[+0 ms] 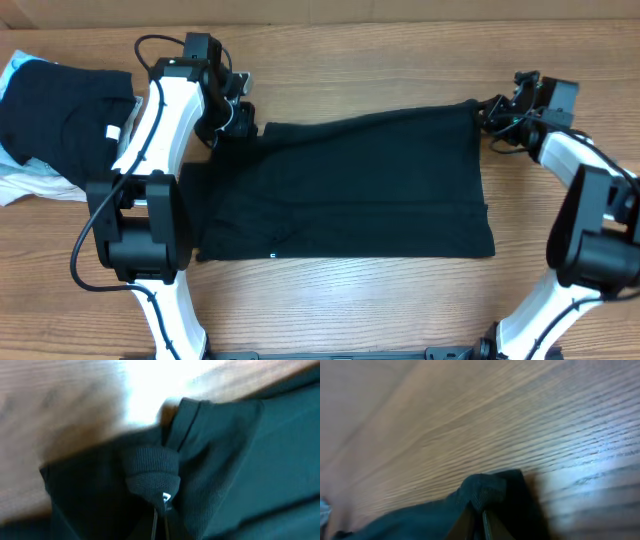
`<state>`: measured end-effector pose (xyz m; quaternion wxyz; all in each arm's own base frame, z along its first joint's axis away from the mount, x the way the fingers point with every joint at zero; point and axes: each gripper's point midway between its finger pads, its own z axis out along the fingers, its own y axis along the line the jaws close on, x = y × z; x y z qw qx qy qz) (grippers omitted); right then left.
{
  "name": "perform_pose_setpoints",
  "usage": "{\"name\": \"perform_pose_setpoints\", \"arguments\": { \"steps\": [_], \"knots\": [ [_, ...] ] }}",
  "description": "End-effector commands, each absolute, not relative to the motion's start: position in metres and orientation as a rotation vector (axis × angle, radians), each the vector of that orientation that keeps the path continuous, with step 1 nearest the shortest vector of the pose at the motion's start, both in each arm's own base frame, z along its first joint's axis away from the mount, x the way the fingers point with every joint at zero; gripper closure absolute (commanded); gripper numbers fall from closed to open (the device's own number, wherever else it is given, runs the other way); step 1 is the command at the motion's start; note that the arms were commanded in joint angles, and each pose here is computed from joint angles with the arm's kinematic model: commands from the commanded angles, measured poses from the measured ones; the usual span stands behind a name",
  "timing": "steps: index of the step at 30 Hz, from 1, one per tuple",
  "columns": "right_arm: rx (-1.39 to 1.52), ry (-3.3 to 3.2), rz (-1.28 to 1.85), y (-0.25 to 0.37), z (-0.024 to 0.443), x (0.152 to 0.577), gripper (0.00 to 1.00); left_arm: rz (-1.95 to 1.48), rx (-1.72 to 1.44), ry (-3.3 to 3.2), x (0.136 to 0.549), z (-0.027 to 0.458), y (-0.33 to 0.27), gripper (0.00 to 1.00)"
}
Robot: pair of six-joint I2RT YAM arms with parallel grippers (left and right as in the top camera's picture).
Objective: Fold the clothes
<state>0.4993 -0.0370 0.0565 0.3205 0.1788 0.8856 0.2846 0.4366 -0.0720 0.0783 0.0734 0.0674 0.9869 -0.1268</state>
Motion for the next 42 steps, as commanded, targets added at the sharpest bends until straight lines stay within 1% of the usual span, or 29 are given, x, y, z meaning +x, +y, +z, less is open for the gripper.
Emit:
{"name": "perform_pose_setpoints", "arguments": {
  "steps": [1,6,10,11,12,13,16,17,20,26,31,34,38,42],
  "knots": [
    [0.418,2.255,0.782,-0.040,0.113,0.498,0.94,-0.362,0.194,2.930,0.438,0.115,-0.073,0.96],
    [0.499,2.315,0.794,-0.044,0.125,0.471,0.92,-0.362,0.158,3.006,0.420,0.127,-0.071,0.96],
    [0.590,2.391,0.807,-0.047,0.118,0.449,0.92,-0.343,0.152,3.065,0.407,0.125,-0.067,0.96],
    [0.610,2.412,0.796,-0.047,0.114,0.446,0.87,-0.336,0.156,3.066,0.406,0.125,-0.067,0.96],
    [0.635,2.432,0.764,-0.051,0.109,0.443,0.71,-0.329,0.156,3.065,0.407,0.125,-0.066,0.96],
    [0.654,2.451,0.715,-0.056,0.104,0.440,0.50,-0.325,0.156,3.060,0.408,0.125,-0.065,0.96],
    [0.642,2.476,0.628,-0.063,0.098,0.438,0.34,-0.325,0.158,3.034,0.414,0.125,-0.066,0.96],
    [0.633,2.479,0.614,-0.064,0.097,0.438,0.32,-0.324,0.159,3.030,0.416,0.125,-0.066,0.96],
    [0.644,2.483,0.573,-0.069,0.094,0.439,0.31,-0.325,0.159,3.027,0.416,0.125,-0.066,0.96],
    [0.608,2.459,0.563,-0.069,0.077,0.458,0.48,-0.325,0.160,3.024,0.417,0.126,-0.067,0.96],
    [0.555,2.485,0.582,-0.052,0.038,0.475,0.50,-0.331,0.159,3.024,0.417,0.126,-0.067,0.96],
    [0.545,2.530,0.598,-0.039,0.014,0.475,0.57,-0.342,0.160,3.024,0.416,0.126,-0.068,0.96],
    [0.548,2.567,0.585,-0.034,0.002,0.471,0.66,-0.353,0.161,3.021,0.417,0.126,-0.070,0.96],
    [0.576,2.617,0.560,-0.037,-0.005,0.460,0.67,-0.353,0.161,3.022,0.416,0.126,-0.070,0.96]
  ]
}}
